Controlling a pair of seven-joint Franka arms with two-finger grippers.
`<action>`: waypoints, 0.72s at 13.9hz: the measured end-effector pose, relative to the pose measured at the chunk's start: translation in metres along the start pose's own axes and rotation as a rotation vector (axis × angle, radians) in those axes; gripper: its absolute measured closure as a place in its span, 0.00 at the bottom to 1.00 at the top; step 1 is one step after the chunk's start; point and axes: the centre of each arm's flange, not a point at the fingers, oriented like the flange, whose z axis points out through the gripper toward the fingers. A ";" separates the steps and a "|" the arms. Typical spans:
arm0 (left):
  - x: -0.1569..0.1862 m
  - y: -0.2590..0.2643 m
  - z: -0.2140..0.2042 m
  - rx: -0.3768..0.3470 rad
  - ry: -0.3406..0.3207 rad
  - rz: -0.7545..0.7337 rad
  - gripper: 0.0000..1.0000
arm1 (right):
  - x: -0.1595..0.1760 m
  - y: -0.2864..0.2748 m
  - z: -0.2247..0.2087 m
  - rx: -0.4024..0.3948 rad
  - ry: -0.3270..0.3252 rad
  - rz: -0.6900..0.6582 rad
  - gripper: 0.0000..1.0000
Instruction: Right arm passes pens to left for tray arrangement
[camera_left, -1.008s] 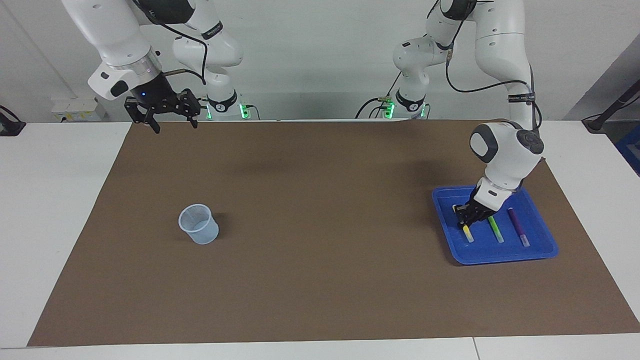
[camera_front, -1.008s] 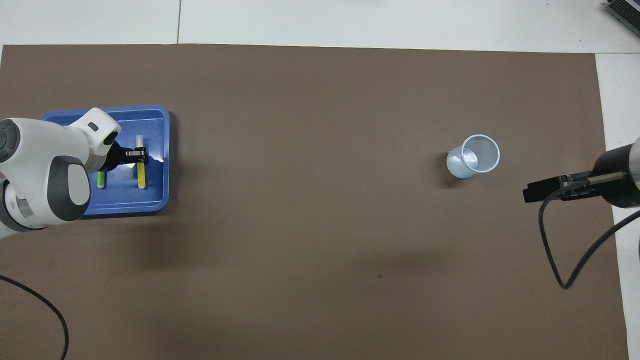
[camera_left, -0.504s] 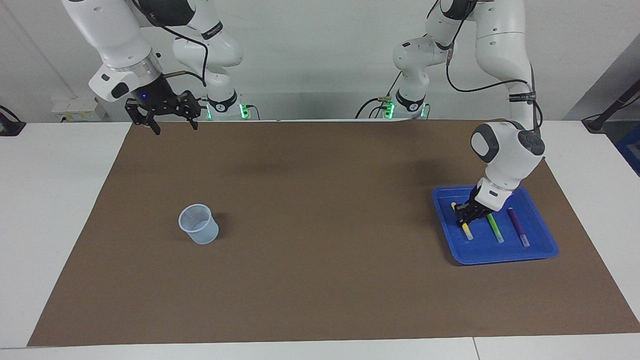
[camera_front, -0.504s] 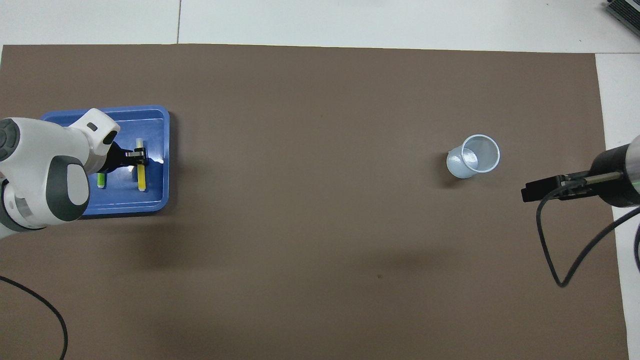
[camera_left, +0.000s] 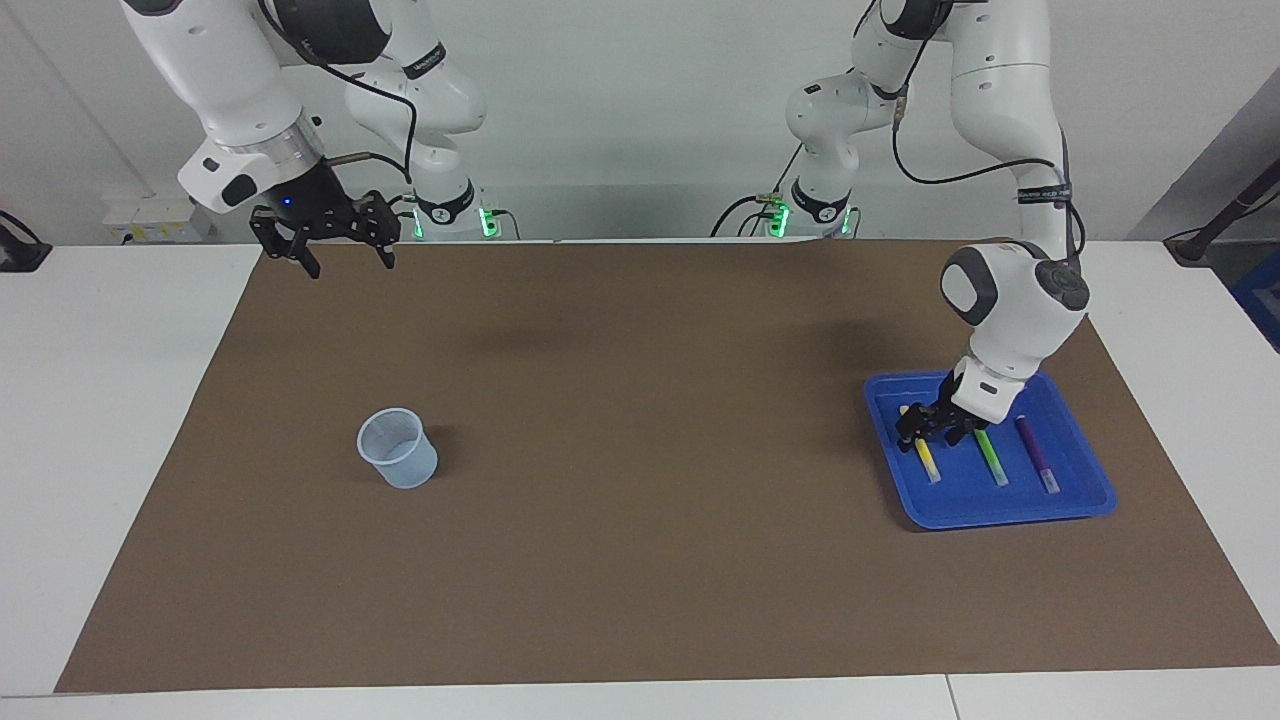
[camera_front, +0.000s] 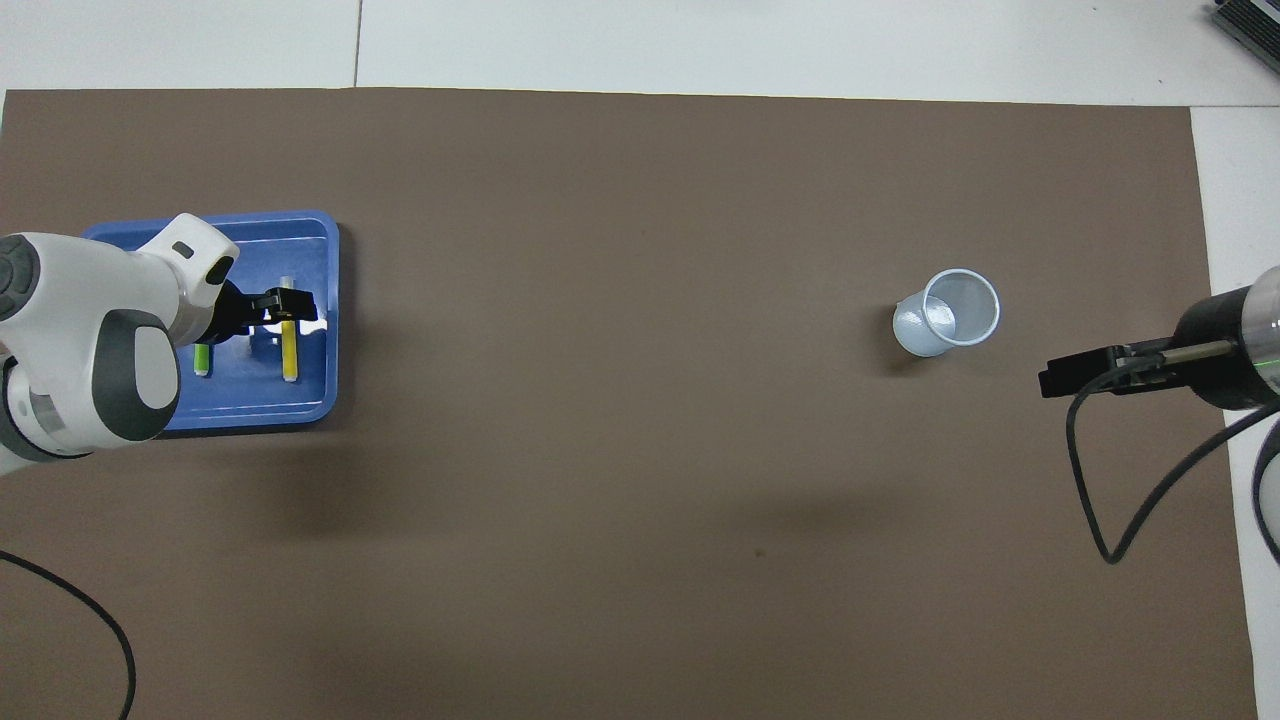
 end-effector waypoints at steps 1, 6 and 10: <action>0.001 0.000 -0.001 0.000 0.003 0.000 0.00 | 0.000 -0.001 0.000 0.000 -0.001 -0.001 0.00; 0.018 0.006 -0.029 -0.005 0.031 0.008 0.00 | 0.000 -0.001 0.001 0.000 -0.002 -0.002 0.00; 0.028 0.019 -0.068 -0.008 0.003 0.027 0.00 | -0.001 -0.001 0.001 0.000 -0.004 -0.001 0.00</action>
